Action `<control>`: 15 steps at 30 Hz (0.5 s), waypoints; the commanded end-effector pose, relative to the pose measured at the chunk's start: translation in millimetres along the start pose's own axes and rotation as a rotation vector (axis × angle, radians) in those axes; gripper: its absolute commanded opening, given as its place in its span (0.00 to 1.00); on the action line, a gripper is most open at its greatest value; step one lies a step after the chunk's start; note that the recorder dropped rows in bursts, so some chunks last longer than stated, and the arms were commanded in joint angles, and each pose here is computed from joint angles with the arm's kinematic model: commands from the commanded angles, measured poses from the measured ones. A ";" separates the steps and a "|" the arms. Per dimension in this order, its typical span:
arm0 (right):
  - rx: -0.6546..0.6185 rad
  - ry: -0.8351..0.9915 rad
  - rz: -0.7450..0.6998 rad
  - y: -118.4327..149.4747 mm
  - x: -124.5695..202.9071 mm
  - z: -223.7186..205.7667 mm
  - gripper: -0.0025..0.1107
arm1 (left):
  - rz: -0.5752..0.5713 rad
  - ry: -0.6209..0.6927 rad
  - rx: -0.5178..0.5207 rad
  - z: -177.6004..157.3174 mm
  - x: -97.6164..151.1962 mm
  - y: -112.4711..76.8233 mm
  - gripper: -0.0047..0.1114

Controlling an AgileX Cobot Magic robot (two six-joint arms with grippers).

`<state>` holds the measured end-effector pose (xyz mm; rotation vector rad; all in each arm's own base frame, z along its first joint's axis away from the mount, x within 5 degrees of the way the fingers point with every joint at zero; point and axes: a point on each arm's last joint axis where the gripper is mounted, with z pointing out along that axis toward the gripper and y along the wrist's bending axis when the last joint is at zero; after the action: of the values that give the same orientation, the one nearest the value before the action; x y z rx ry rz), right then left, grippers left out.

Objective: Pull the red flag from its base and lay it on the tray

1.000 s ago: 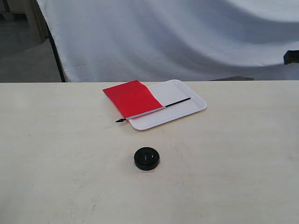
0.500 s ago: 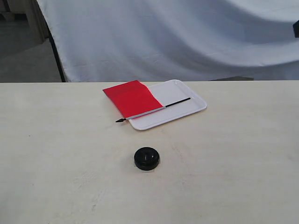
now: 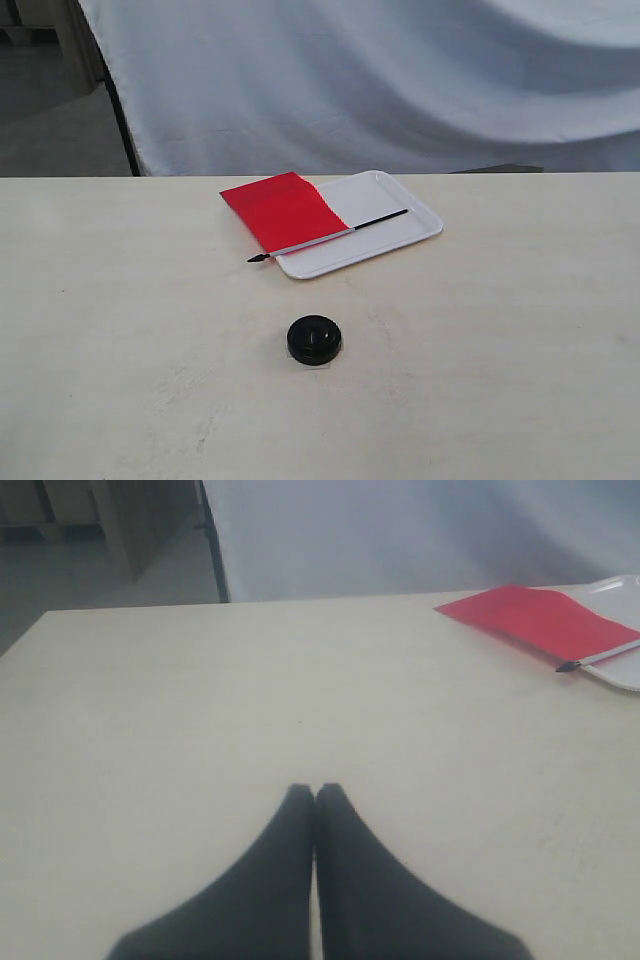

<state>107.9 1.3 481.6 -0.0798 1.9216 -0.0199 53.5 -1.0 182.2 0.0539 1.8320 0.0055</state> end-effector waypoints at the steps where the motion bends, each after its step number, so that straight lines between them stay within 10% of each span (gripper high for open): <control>1: 0.008 -0.101 -0.027 4.6 16.4 -48.7 0.02 | -0.004 -0.006 -0.003 -0.1 0.0 0.2 0.04; 15: 0.107 -0.306 -0.089 11.4 123.7 -119.9 0.02 | -0.004 -0.006 -0.003 -0.1 0.0 0.2 0.04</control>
<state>-37.4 4.3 420.9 -0.0928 1.6498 -0.1099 53.5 -1.0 182.2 0.0539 1.8320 0.0055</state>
